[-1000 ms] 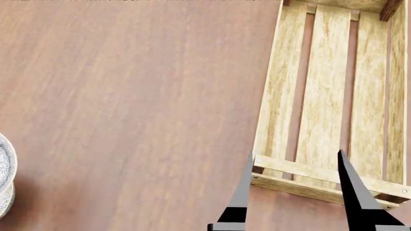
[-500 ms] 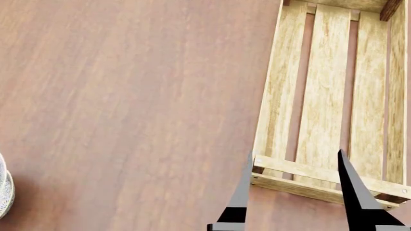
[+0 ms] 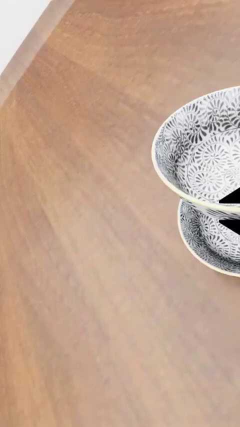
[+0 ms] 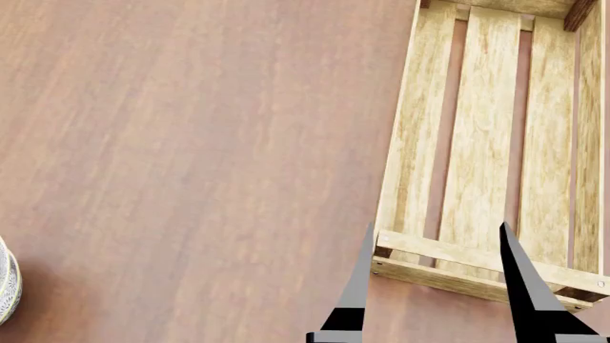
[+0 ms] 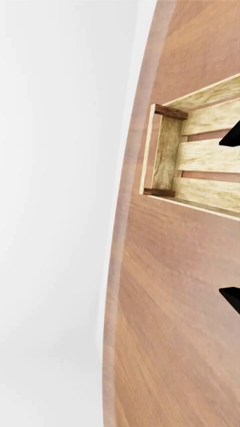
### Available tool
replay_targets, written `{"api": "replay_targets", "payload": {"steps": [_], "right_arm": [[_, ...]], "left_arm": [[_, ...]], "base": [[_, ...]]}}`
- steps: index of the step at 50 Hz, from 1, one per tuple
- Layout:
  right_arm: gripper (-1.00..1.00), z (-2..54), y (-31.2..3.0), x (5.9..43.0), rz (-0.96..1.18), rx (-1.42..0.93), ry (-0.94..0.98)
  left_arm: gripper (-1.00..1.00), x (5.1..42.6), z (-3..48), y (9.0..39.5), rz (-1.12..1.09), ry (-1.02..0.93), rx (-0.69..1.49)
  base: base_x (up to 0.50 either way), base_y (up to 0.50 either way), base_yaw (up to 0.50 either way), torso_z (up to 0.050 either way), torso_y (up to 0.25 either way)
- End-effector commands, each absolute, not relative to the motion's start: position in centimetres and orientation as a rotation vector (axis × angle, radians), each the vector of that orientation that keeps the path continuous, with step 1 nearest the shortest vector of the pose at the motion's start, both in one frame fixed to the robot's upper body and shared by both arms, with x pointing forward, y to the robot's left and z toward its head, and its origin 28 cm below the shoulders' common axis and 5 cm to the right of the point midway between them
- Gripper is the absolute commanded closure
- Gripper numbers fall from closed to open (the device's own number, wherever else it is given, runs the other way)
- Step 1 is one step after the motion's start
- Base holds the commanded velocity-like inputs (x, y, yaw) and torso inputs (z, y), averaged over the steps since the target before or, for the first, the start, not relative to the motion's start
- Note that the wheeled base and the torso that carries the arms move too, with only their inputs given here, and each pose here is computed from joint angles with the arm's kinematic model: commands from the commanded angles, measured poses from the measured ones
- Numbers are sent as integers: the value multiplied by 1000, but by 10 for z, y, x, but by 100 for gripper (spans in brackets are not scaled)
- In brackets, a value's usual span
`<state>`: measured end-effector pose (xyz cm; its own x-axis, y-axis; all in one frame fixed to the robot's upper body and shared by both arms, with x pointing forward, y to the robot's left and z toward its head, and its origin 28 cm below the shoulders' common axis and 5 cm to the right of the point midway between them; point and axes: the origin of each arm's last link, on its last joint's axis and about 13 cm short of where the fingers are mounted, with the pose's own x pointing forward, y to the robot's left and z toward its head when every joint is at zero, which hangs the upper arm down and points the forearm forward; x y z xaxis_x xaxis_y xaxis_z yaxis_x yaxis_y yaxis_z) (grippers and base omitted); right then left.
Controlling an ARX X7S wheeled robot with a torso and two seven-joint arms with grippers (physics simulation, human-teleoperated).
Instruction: Stack the right bowl on the left bowl and place them in the tray.
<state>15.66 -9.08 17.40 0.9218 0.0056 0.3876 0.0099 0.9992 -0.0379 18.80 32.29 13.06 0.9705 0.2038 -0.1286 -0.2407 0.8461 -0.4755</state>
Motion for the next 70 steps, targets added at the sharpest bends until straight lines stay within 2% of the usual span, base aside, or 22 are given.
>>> {"api": "replay_targets", "payload": {"steps": [1, 38, 39, 70], "right_arm": [[-100, 173, -91, 157, -2, -40, -395], [-100, 173, -90, 157, 1, -42, -393], [-100, 173, -90, 157, 1, -43, -394], [-100, 171, -89, 158, 2, -42, -389]], "left_arm": [[100, 189, 130, 324, 238, 64, -514], [100, 193, 121, 324, 243, 97, -525], [-100, 193, 121, 323, 238, 96, -525], [-100, 193, 121, 326, 240, 90, -533]], "base": [[0, 0, 0, 0, 0], [0, 0, 0, 0, 0], [0, 0, 0, 0, 0], [0, 0, 0, 0, 0]]}}
